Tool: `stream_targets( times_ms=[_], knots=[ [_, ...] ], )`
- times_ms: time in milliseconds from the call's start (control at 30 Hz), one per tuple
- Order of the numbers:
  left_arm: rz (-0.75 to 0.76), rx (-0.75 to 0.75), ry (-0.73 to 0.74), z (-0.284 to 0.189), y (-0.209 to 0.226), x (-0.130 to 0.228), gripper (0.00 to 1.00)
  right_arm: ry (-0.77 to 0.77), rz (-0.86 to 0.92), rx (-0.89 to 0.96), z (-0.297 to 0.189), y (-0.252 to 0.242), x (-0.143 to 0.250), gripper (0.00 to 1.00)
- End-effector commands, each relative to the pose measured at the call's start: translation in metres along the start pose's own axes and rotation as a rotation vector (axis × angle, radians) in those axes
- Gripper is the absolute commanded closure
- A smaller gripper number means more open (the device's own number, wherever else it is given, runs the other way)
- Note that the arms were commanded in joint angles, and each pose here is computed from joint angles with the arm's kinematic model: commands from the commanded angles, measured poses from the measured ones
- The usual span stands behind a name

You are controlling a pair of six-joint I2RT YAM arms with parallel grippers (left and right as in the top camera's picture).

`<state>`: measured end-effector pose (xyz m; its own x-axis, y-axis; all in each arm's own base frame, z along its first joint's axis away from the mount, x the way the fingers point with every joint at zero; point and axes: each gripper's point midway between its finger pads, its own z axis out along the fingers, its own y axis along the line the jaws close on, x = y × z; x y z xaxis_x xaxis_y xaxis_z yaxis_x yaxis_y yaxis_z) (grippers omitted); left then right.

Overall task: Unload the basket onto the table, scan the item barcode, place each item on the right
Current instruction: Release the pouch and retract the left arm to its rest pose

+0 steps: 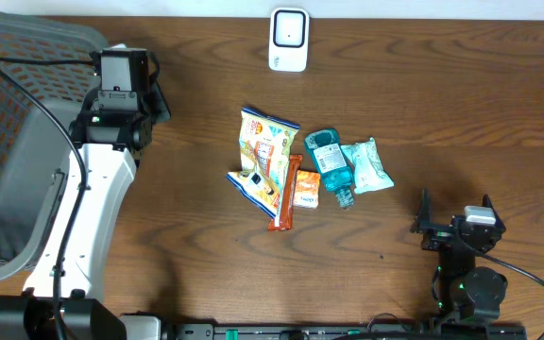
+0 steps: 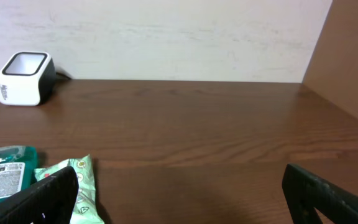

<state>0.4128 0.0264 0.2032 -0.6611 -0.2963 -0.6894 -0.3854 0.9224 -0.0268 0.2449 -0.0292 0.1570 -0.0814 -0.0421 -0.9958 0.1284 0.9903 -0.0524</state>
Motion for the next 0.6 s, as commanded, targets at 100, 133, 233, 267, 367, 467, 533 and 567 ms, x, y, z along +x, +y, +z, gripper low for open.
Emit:
stream_targets(
  times_ms=[100, 133, 233, 267, 367, 467, 533, 567],
  knots=[
    [0.034, 0.067, -0.015, -0.015, -0.017, 0.000, 0.14, 0.002, -0.013, -0.009, 0.000, 0.002, 0.001, 0.01],
    [0.031, 0.080, -0.040, -0.022, -0.019, -0.006, 0.10, 0.002, -0.013, -0.009, 0.000, 0.002, 0.001, 0.01],
    [0.004, 0.143, -0.174, -0.058, -0.027, -0.038, 0.02, 0.002, -0.013, -0.009, 0.000, 0.002, 0.001, 0.01],
    [-0.012, 0.169, -0.235, -0.074, -0.029, -0.051, 0.02, 0.002, -0.013, -0.009, 0.000, 0.002, 0.001, 0.01],
    [-0.059, 0.251, -0.458, -0.131, -0.029, -0.094, 0.02, 0.002, -0.013, -0.009, 0.000, 0.002, 0.001, 0.01],
    [-0.086, 0.311, -0.673, -0.190, -0.021, -0.129, 0.02, 0.002, -0.013, -0.009, 0.000, 0.002, 0.001, 0.01],
    [-0.081, 0.329, -0.786, -0.222, -0.016, -0.143, 0.02, 0.002, -0.013, -0.009, 0.000, 0.002, 0.001, 0.01],
    [-0.060, 0.325, -0.826, -0.234, -0.013, -0.147, 0.02, 0.002, -0.013, -0.009, 0.000, 0.002, 0.001, 0.01]
  ],
)
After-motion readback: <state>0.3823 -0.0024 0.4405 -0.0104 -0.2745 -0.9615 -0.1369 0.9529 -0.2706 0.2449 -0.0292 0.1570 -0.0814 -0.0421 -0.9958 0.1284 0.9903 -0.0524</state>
